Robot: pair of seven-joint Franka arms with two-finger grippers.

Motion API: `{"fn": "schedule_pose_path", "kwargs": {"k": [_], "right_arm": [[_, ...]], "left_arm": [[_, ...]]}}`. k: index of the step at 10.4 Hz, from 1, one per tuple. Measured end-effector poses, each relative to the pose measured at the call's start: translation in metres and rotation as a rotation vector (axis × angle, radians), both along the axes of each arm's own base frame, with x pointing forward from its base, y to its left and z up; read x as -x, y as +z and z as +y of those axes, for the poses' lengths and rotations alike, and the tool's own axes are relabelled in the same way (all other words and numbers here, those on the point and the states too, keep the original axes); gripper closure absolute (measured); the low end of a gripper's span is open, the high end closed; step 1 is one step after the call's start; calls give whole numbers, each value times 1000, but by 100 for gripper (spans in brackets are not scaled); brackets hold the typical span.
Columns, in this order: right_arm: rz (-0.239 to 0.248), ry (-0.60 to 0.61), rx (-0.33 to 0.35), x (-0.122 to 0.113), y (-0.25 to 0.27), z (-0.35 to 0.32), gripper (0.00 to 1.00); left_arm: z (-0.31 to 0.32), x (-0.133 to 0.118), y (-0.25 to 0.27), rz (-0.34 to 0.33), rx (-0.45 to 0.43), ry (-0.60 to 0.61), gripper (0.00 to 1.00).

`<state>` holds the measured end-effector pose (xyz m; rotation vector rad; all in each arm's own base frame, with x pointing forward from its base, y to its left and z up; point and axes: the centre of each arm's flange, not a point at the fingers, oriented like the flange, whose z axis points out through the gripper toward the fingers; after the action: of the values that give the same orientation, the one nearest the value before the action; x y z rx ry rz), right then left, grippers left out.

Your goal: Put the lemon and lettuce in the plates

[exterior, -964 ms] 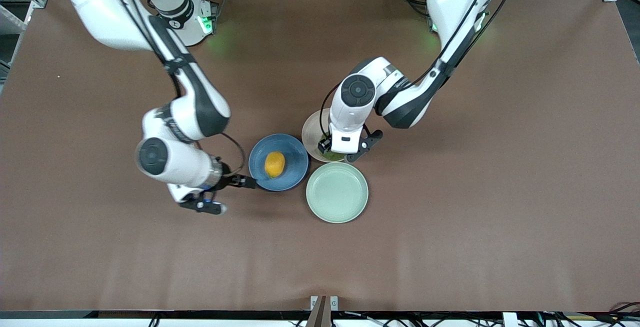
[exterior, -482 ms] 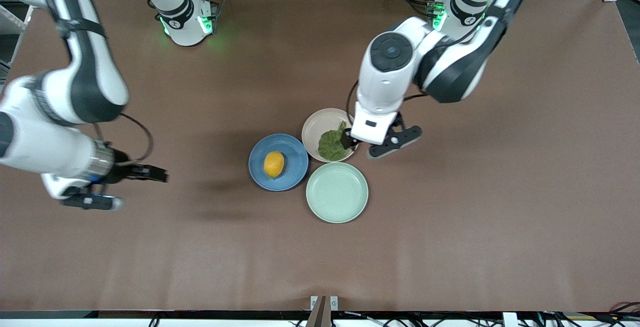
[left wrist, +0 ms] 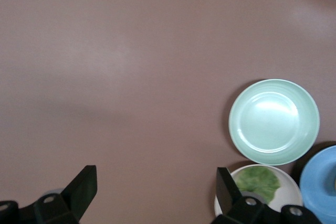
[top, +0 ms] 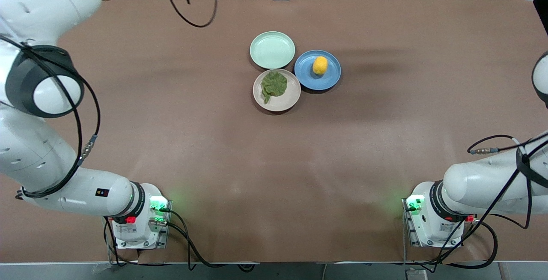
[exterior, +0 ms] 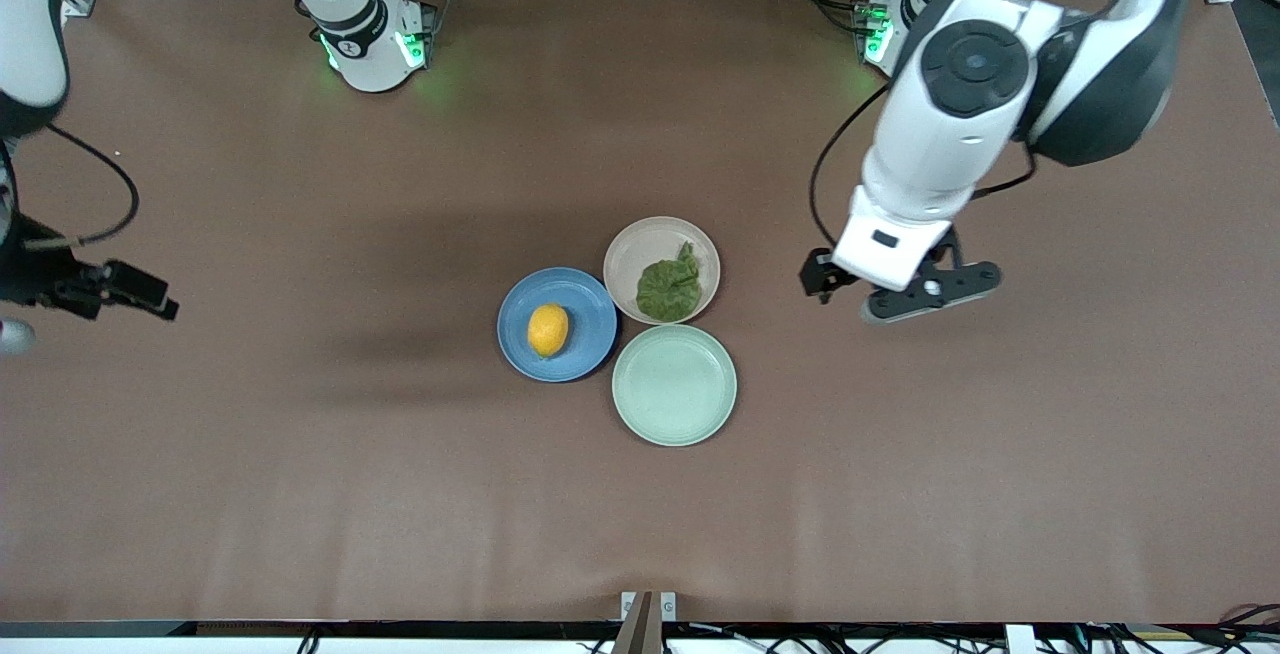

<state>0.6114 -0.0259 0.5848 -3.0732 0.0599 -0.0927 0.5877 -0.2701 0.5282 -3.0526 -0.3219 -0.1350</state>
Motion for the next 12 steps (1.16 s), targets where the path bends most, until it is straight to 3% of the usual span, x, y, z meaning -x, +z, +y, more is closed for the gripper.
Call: {"fn": "schedule_pose_path", "kwargs": {"k": [3, 6, 11, 12], "right_arm": [[3, 10, 63, 32, 41, 2, 0], [-6, 3, 76, 33, 47, -3, 0], [-60, 5, 83, 40, 79, 0, 0], [-50, 12, 83, 44, 82, 4, 0]], "left_arm": [[70, 5, 46, 50, 33, -16, 0], [135, 4, 72, 67, 59, -91, 0], [195, 6, 87, 77, 48, -144, 0], [199, 7, 89, 75, 45, -140, 0]]}}
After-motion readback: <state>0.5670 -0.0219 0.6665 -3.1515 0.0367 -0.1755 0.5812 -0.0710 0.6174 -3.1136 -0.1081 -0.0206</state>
